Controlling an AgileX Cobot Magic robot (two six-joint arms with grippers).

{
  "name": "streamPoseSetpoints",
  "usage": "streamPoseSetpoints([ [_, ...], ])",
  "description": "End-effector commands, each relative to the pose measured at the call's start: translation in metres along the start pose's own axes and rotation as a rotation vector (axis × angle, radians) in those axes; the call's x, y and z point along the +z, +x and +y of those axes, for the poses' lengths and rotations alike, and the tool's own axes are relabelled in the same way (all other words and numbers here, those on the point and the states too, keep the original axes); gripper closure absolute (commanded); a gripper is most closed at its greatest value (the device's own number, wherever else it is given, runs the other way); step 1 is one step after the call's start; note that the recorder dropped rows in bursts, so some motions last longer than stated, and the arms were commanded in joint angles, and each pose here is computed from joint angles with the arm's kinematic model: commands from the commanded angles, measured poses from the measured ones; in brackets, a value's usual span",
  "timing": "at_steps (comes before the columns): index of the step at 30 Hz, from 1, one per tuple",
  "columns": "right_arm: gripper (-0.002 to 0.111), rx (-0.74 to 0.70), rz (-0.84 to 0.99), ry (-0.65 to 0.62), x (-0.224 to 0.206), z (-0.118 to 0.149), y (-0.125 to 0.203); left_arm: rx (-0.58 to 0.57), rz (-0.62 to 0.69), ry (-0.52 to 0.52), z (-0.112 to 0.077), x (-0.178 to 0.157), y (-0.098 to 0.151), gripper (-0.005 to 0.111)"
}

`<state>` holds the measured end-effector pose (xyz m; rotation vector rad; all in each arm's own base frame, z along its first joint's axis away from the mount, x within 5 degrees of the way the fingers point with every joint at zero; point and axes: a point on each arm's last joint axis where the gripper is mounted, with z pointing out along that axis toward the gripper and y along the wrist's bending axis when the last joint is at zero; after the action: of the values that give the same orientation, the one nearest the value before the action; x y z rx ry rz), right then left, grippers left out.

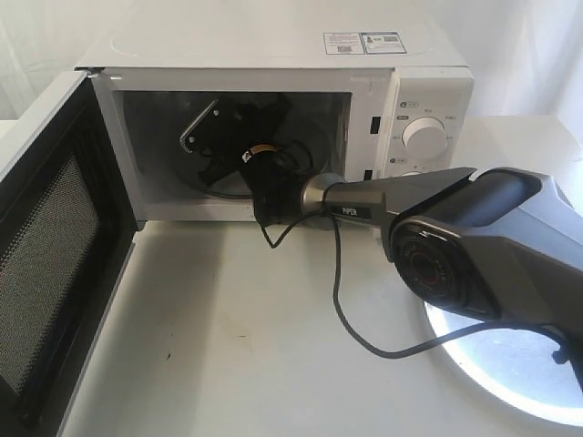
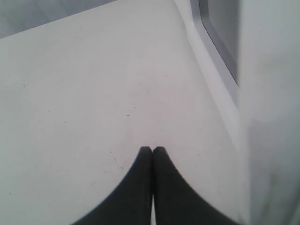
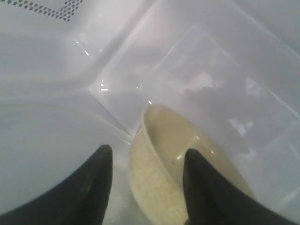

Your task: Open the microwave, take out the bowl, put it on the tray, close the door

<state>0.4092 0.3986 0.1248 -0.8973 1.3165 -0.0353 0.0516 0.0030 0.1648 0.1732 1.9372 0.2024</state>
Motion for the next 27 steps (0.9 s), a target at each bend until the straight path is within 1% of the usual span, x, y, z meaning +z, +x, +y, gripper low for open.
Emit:
streamPoseSetpoints([
  [1, 0.063, 0.059, 0.062, -0.008, -0.001, 0.004, 0.004, -0.008, -0.008, 0.004, 0.0, -0.001, -0.001, 0.107],
  [4, 0.063, 0.027, 0.101, -0.005, -0.002, 0.004, 0.007, -0.008, -0.008, 0.004, 0.0, -0.001, -0.001, 0.107],
  [6, 0.064, 0.075, 0.124, 0.013, -0.002, 0.003, 0.009, -0.008, -0.008, 0.004, 0.0, -0.001, -0.001, 0.107],
  [9, 0.069, 0.082, 0.161, 0.028, -0.002, 0.002, 0.013, -0.008, -0.008, 0.004, 0.0, -0.001, -0.001, 0.107],
  [13, 0.073, 0.027, 0.193, 0.017, -0.003, 0.002, 0.016, -0.008, -0.008, 0.004, 0.0, -0.001, -0.001, 0.107],
  [20, 0.073, 0.015, 0.187, 0.027, -0.003, 0.001, 0.015, -0.008, -0.008, 0.004, 0.0, -0.001, -0.001, 0.107],
  [23, 0.073, -0.034, 0.178, 0.054, -0.003, -0.001, 0.014, -0.008, -0.008, 0.004, 0.0, -0.001, -0.001, 0.107],
  [27, 0.073, -0.095, 0.145, 0.094, -0.006, 0.001, 0.001, -0.008, -0.008, 0.004, 0.0, -0.001, -0.001, 0.107],
])
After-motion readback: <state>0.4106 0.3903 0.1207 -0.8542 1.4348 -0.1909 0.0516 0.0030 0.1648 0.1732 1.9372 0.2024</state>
